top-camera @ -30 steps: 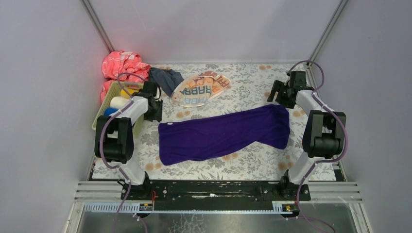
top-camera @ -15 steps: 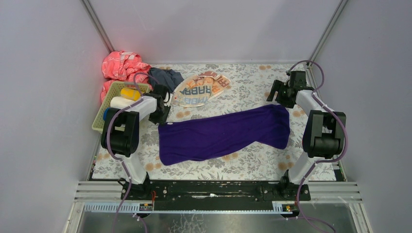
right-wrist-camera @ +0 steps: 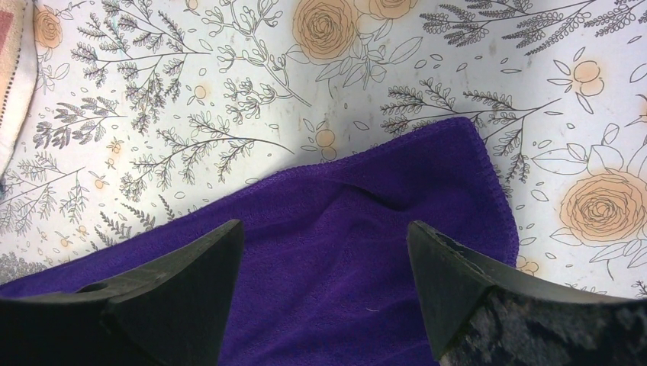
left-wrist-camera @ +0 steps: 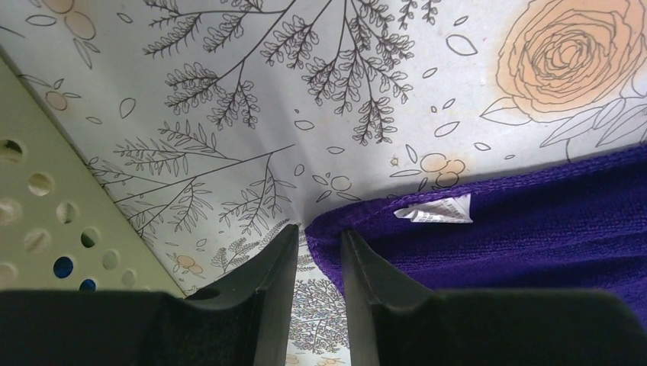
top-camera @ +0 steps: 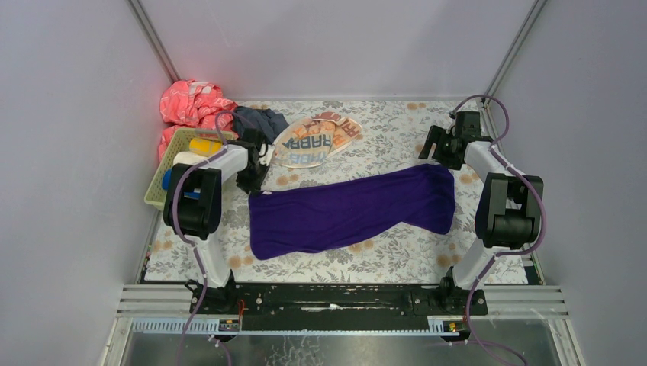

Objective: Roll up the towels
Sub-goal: Flatten out the towel at the center of the board.

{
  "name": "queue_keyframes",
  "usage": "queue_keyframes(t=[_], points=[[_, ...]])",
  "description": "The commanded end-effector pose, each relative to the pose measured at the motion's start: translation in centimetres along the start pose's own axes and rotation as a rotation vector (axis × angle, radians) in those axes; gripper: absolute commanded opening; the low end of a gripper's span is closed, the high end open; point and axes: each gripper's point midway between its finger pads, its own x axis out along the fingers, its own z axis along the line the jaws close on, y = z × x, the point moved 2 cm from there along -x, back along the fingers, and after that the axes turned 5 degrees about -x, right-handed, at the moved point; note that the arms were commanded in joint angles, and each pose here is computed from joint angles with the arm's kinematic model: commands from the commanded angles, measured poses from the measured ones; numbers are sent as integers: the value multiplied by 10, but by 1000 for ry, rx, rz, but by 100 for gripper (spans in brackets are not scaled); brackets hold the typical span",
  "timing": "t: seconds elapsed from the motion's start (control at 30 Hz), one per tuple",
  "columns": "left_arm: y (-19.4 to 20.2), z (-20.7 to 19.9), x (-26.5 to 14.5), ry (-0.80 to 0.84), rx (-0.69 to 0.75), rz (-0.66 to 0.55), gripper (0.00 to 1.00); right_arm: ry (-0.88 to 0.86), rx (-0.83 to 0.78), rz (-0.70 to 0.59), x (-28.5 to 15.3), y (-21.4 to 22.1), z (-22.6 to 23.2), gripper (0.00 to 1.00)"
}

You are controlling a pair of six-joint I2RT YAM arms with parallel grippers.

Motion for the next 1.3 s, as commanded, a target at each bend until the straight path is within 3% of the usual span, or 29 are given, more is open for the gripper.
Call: queue_keyframes(t=[0.0, 0.23, 0.47, 0.67, 0.87, 1.07, 1.27], points=[[8, -13, 31, 121, 5, 59, 27, -47, -36, -96, -15, -28, 13, 85], [14, -20, 46, 201, -1, 124, 24, -49, -44, -95, -13, -29, 13, 85], [5, -19, 40, 253, -23, 96, 0, -33, -61, -77, -7, -26, 9, 85], [-10, 12, 20, 89, -53, 26, 0, 96, -90, -43, -5, -31, -15, 85], [-53, 35, -5, -21, -114, -117, 0, 175, -100, -24, 5, -30, -38, 84], [-59, 47, -1, -88, -134, -113, 0, 231, -246, 63, 20, -22, -59, 77], [-66, 59, -3, -114, -185, -131, 0, 121, -312, 68, 36, -34, -70, 65]])
